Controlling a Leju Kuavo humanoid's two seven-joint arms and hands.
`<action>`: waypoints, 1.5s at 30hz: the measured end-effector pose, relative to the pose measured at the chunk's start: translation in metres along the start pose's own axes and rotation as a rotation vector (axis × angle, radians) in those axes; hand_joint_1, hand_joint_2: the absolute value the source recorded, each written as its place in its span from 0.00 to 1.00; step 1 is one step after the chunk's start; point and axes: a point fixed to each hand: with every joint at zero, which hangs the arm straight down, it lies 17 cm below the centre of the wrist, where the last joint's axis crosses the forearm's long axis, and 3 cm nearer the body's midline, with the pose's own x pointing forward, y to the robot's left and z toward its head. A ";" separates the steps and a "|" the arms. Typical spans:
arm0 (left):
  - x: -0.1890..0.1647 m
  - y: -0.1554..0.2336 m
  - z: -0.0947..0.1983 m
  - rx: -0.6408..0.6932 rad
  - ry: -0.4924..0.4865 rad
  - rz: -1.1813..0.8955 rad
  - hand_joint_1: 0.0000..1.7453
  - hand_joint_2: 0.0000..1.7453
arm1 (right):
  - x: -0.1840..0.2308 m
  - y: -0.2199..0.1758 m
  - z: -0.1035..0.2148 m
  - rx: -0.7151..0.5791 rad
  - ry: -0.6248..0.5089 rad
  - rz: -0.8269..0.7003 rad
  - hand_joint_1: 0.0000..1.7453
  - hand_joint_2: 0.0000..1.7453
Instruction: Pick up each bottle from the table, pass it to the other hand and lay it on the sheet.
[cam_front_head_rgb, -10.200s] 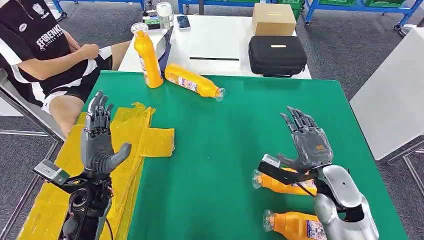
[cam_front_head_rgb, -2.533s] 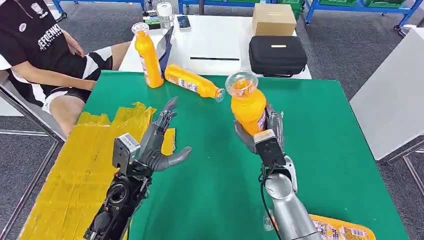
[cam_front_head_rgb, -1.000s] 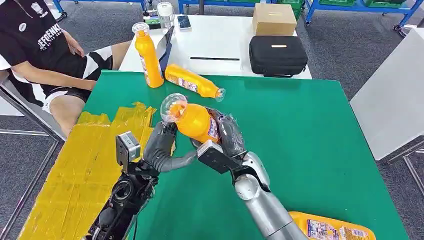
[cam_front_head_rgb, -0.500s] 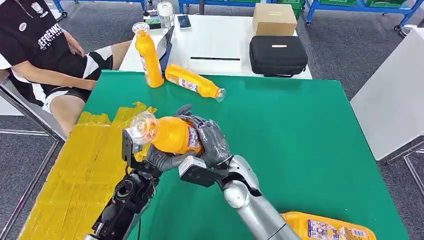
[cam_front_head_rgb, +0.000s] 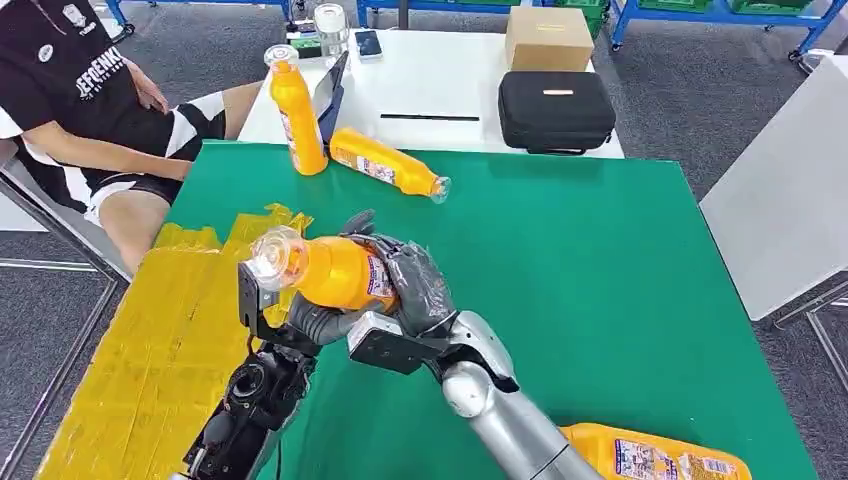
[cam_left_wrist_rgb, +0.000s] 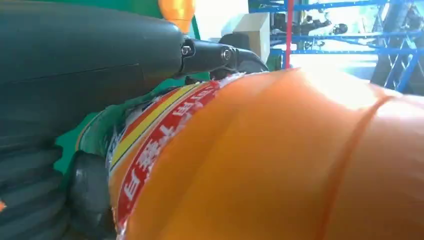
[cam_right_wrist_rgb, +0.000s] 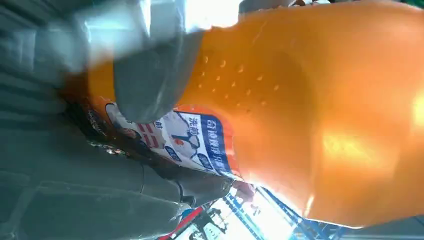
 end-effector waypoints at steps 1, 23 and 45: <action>0.000 0.001 0.001 0.010 -0.004 0.006 0.98 1.00 | 0.000 0.001 0.000 0.004 -0.001 0.001 1.00 1.00; 0.011 0.026 0.006 0.120 -0.047 0.042 1.00 1.00 | 0.001 0.011 0.001 0.019 -0.009 0.074 0.00 1.00; 0.011 0.049 0.007 0.201 -0.054 0.081 1.00 1.00 | 0.019 -0.009 0.008 -0.111 -0.063 0.139 0.00 1.00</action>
